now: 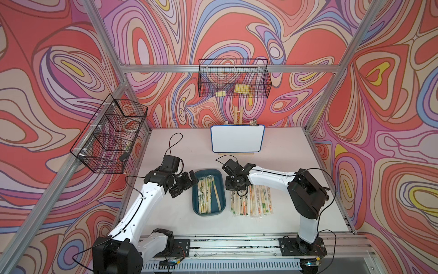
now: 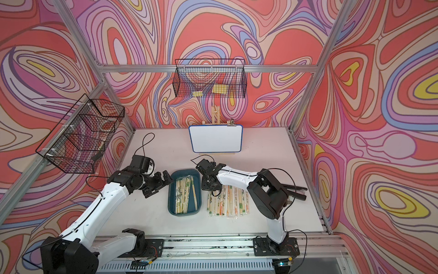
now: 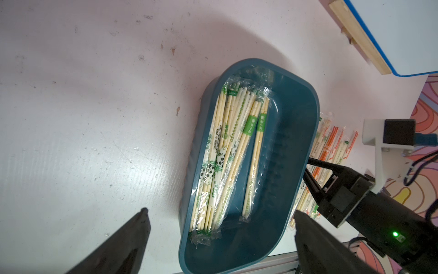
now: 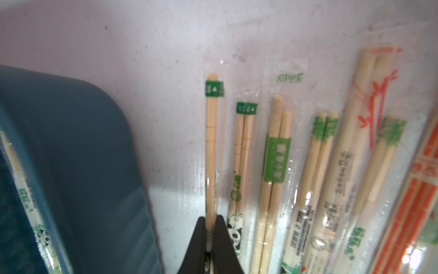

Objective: Take the paired disposable chopsticks out of the storage box
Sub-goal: Place the paired disposable chopsticks at the center of the board.

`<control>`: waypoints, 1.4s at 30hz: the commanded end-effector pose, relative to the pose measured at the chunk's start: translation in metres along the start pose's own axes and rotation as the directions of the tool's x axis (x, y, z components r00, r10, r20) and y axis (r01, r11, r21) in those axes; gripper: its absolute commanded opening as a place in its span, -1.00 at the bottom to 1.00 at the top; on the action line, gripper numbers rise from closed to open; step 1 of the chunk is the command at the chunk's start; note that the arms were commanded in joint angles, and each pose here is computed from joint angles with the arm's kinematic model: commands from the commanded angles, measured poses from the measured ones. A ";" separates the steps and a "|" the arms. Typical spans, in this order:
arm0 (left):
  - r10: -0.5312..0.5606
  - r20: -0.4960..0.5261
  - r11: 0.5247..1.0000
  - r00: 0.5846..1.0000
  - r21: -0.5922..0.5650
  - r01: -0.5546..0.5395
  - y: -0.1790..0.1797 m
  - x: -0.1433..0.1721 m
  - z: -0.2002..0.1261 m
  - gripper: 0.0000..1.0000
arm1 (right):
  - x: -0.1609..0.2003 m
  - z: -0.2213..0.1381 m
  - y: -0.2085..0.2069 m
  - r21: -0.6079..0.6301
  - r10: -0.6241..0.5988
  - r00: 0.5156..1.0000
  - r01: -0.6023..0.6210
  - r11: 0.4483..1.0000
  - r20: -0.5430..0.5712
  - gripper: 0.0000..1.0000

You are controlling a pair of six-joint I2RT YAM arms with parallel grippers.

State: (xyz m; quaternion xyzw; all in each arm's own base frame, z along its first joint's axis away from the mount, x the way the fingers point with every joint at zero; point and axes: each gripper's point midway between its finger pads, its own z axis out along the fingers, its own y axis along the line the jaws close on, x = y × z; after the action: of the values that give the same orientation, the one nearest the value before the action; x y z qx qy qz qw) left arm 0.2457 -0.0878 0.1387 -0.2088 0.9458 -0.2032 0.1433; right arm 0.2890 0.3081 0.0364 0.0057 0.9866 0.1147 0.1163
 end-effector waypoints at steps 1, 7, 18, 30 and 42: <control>0.009 0.013 1.000 1.000 -0.006 -0.009 -0.002 -0.003 -0.001 1.00 | 0.003 0.011 -0.003 0.013 0.015 1.000 -0.015 1.000 -0.013 -1.00; 0.009 0.014 1.000 1.000 -0.005 -0.009 -0.003 -0.004 0.000 1.00 | 0.006 0.014 -0.008 0.026 0.024 1.000 -0.024 0.999 -0.020 -0.74; 0.012 0.015 1.000 1.000 -0.014 -0.012 -0.001 -0.004 0.000 0.99 | 0.004 -0.002 -0.006 0.012 0.025 1.000 -0.025 1.000 -0.001 -0.37; 0.028 0.017 0.998 0.999 -0.049 -0.028 0.002 -0.009 0.000 0.99 | 0.029 -0.011 0.024 -0.023 -0.031 0.999 0.030 0.999 -0.023 -0.29; 0.034 0.008 0.998 0.999 -0.062 -0.033 0.005 -0.007 0.002 1.00 | 0.016 -0.003 0.082 -0.090 -0.076 0.997 0.076 0.993 -0.005 -0.30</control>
State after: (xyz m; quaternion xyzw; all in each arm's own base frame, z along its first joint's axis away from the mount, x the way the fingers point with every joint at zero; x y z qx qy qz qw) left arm 0.2498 -0.0817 0.1327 -0.2097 0.9507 -0.1793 0.1412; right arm 0.2661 0.3796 0.0570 -0.0368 0.9804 0.1547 0.1166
